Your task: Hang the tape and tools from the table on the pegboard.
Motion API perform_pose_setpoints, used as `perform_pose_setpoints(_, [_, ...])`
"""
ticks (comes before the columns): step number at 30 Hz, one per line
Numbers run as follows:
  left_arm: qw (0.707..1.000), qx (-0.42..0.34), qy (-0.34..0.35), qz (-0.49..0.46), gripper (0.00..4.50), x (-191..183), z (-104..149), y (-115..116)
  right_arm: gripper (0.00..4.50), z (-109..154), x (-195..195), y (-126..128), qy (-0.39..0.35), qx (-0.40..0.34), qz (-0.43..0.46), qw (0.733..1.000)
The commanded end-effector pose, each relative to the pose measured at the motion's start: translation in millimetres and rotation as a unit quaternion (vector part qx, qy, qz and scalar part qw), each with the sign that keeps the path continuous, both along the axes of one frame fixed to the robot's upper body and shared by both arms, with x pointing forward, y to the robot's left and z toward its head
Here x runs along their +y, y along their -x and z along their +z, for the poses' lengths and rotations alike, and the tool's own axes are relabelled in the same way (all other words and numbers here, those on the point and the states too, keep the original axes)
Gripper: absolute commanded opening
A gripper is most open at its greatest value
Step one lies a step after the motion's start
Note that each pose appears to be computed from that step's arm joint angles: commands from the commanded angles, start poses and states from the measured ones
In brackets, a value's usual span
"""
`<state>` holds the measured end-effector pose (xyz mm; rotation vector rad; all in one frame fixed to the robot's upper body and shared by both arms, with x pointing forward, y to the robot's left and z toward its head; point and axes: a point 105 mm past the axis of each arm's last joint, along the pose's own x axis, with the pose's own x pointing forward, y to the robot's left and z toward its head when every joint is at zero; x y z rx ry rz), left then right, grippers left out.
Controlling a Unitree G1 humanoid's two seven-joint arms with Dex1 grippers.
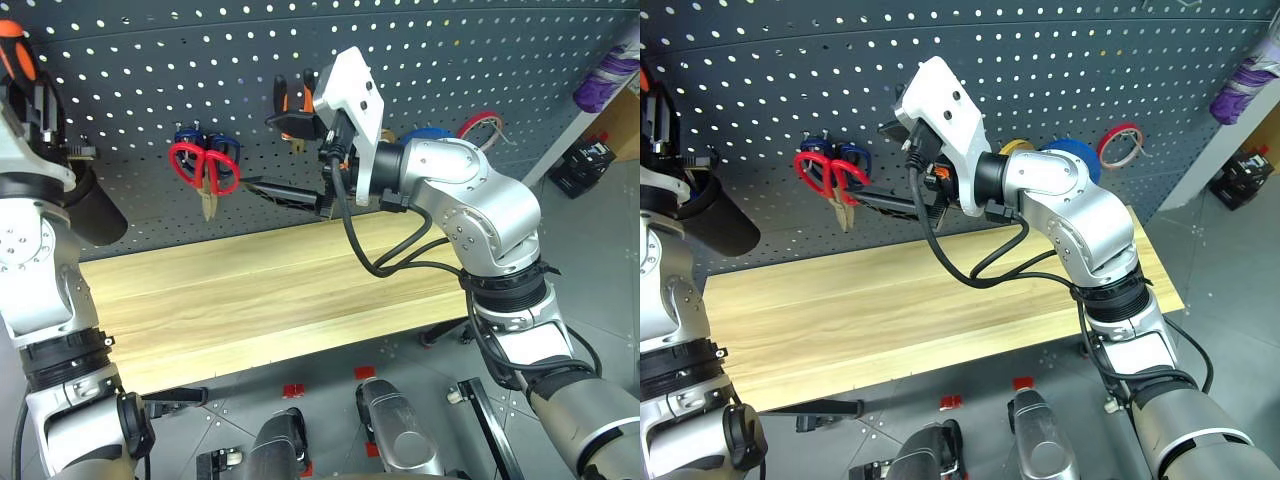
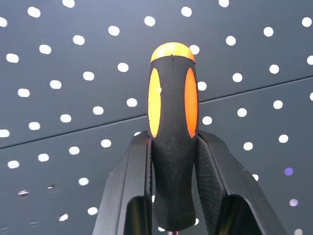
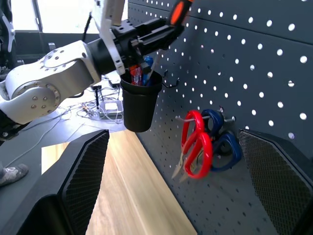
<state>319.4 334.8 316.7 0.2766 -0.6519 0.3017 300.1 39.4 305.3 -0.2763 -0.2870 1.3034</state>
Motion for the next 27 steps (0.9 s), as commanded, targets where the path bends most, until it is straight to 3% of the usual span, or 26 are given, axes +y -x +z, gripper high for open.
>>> perform_pose_setpoints(1, [0.998, -0.048, 0.006, 0.039, 1.87, 10, 15, 23, 4.5, 17, -2, 9, -0.023, -0.026, 0.007, 0.999])
perform_pose_setpoints(9, [0.997, -0.055, 0.021, 0.054, 4.26, 14, 14, 28, 4.5, 16, -3, 9, -0.02, -0.024, 0.006, 0.999])
perform_pose_setpoints(14, [0.998, -0.039, 0.04, 0.03, 4.26, -5, 16, 25, 4.5, 15, -6, 9, -0.026, -0.021, 0.004, 0.999])
perform_pose_setpoints(18, [0.998, 0.039, 0.048, -0.008, 4.26, -38, 5, 15, 4.5, 8, -20, 9, -0.042, -0.011, -0.007, 0.999])
perform_pose_setpoints(21, [0.993, 0.09, 0.03, -0.065, 4.26, -71, -12, 22, 4.5, -16, -35, 9, -0.041, 0.007, -0.033, 0.999])
perform_pose_setpoints(24, [0.987, 0.143, 0.019, -0.07, 4.26, -74, -44, 33, 4.5, -47, -49, -3, -0.053, 0.031, -0.111, 0.992])
perform_pose_setpoints(27, [0.983, 0.168, 0.033, -0.065, 4.26, -66, -63, 42, 4.5, -63, -61, -13, -0.073, 0.006, -0.18, 0.981])
